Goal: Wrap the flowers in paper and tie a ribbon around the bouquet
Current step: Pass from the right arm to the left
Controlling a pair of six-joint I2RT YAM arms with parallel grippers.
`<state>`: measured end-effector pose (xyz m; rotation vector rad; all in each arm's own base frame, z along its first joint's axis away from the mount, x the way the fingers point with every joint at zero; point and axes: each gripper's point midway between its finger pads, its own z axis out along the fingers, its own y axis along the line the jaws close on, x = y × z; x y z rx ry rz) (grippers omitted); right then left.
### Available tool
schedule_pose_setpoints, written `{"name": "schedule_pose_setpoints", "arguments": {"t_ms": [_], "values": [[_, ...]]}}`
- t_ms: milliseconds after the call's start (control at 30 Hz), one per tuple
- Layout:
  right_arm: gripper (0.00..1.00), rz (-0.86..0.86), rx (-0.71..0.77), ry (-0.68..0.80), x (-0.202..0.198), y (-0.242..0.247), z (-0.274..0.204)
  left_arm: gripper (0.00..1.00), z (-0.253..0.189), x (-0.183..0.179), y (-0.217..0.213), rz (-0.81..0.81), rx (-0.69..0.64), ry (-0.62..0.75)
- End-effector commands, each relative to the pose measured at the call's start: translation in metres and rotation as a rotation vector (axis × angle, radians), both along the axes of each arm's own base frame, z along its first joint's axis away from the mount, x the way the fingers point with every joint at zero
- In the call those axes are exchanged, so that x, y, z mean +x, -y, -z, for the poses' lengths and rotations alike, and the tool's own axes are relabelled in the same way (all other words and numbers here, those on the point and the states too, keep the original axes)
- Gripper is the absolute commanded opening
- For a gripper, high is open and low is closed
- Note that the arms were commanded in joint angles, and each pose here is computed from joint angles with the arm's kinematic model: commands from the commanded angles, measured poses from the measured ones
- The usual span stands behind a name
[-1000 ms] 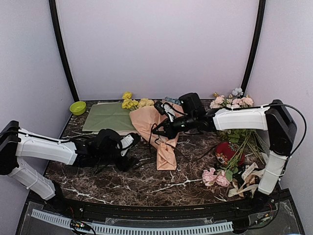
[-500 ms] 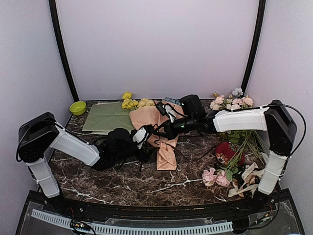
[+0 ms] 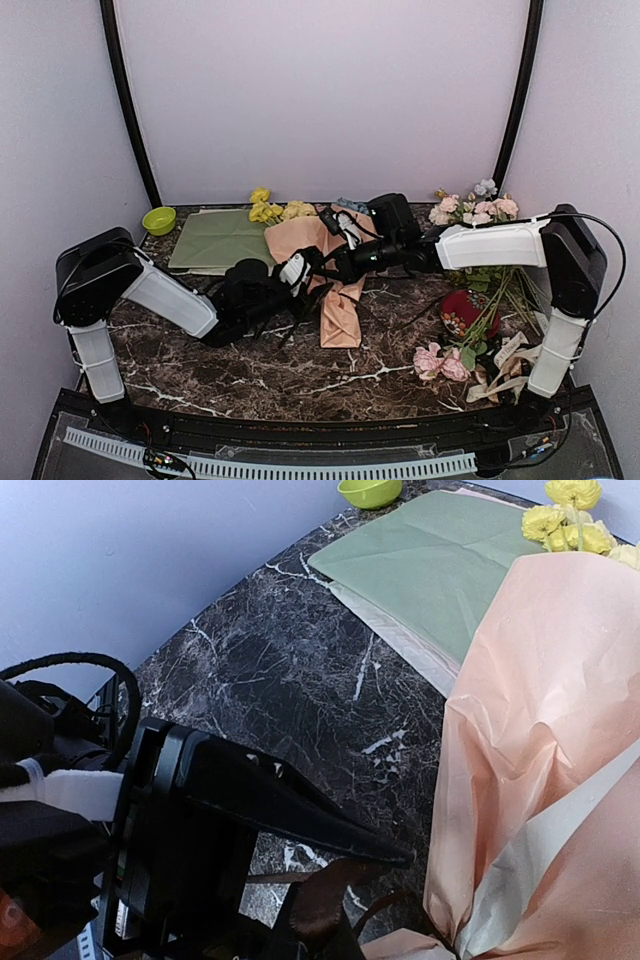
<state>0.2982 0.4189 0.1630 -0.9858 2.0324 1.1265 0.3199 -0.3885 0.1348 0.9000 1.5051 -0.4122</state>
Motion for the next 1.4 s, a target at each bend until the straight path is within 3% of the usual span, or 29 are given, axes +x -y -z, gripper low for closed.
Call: {"name": "schedule_pose_setpoints", "arguments": {"t_ms": [0,100,200,400,633,867,900,967,1033,1167,1367], "values": [[0.0,-0.001,0.037,0.033,0.003,-0.004,-0.017,0.53,-0.02,0.001,0.0,0.009,-0.07,0.009],[0.0,-0.006,0.03,0.032,0.003,-0.003,-0.016,0.53,-0.016,0.013,-0.007,-0.031,-0.088,-0.023],[0.0,-0.002,0.017,0.028,0.002,-0.001,-0.014,0.59,-0.016,0.022,-0.016,-0.079,-0.089,-0.025],[0.0,-0.002,0.016,0.025,-0.001,0.001,-0.015,0.59,-0.007,0.027,-0.013,-0.055,-0.055,-0.03],[0.0,0.001,0.016,0.024,0.001,0.001,-0.014,0.4,-0.004,0.021,-0.005,0.01,-0.056,-0.04],[0.0,0.018,0.005,0.022,0.004,0.003,-0.013,0.01,-0.004,0.013,0.001,0.062,-0.082,-0.067],[0.01,0.03,-0.002,0.022,0.006,0.005,-0.013,0.0,-0.004,0.012,0.002,0.063,-0.085,-0.071],[0.09,0.057,-0.023,0.026,0.009,0.01,-0.012,0.0,-0.003,0.01,0.003,0.067,-0.086,-0.078],[0.23,0.084,-0.053,0.03,0.012,0.016,-0.011,0.0,-0.001,0.009,0.004,0.073,-0.081,-0.081],[0.39,0.182,-0.181,0.018,0.017,0.05,-0.01,0.0,0.0,0.005,0.005,0.074,-0.056,-0.061],[0.48,0.651,-0.448,-0.005,0.044,0.177,-0.002,0.0,-0.001,0.001,0.007,0.078,-0.028,-0.03]]}}
